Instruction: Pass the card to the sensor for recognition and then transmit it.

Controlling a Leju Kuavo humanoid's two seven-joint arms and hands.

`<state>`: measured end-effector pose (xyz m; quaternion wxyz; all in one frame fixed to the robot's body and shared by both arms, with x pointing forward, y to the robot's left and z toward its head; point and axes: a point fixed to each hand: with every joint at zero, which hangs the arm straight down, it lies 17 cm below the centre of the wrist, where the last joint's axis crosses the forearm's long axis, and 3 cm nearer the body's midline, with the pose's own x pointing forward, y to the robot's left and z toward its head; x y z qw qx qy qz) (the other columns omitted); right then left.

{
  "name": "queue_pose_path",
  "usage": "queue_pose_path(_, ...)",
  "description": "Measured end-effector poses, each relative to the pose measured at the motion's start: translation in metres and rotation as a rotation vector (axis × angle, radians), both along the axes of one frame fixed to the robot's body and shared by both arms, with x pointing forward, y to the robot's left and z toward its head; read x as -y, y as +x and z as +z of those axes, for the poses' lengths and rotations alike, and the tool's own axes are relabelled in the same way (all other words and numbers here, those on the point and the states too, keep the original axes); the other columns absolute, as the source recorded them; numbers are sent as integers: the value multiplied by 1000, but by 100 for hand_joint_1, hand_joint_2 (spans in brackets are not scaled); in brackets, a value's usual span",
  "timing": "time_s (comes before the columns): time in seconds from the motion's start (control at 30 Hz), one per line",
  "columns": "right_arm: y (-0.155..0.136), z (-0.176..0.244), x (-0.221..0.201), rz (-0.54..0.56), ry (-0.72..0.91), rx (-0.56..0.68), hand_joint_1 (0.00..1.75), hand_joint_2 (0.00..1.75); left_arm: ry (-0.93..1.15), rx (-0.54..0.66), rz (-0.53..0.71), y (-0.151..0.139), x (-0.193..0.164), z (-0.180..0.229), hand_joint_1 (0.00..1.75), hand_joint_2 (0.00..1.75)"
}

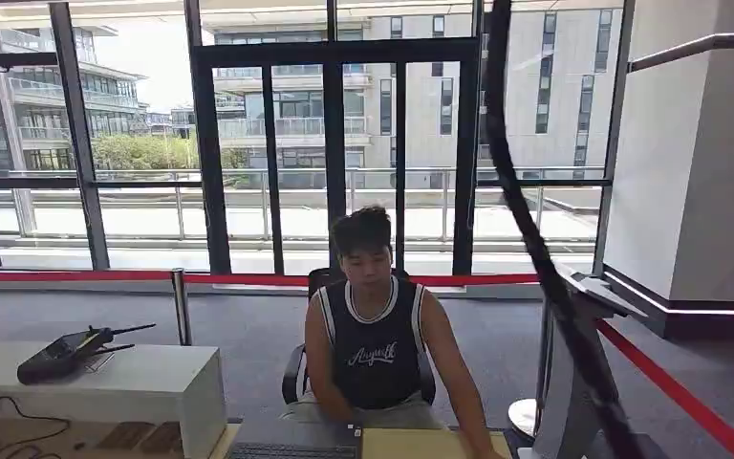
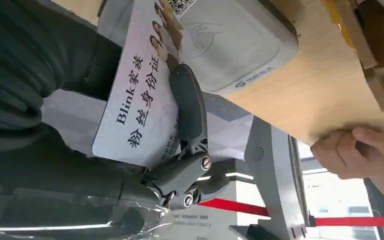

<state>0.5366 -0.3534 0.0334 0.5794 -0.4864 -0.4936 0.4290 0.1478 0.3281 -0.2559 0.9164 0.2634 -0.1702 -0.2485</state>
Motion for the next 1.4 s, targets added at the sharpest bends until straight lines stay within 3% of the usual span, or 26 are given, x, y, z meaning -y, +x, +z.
queue_pose_path(0.23,16,29,4,-4,13,68,175,175,0,-2,11,-2,-1,0,0,0)
queue_pose_path(0.43,48,106,10,-18,-4,210,175,175,1,-5,14,-3,-1,-1,0,0)
queue_pose_path(0.77,77,204,-17,65,-48,366,175,175,-10,-4,-18,7,5,0,0,0)
queue_pose_path(1.13,99,244,-70,158,-53,373,175,175,-8,11,-88,31,12,6,0,0)
queue_pose_path(1.4,108,256,-85,156,-41,382,175,175,-1,2,-121,35,15,6,0,0)
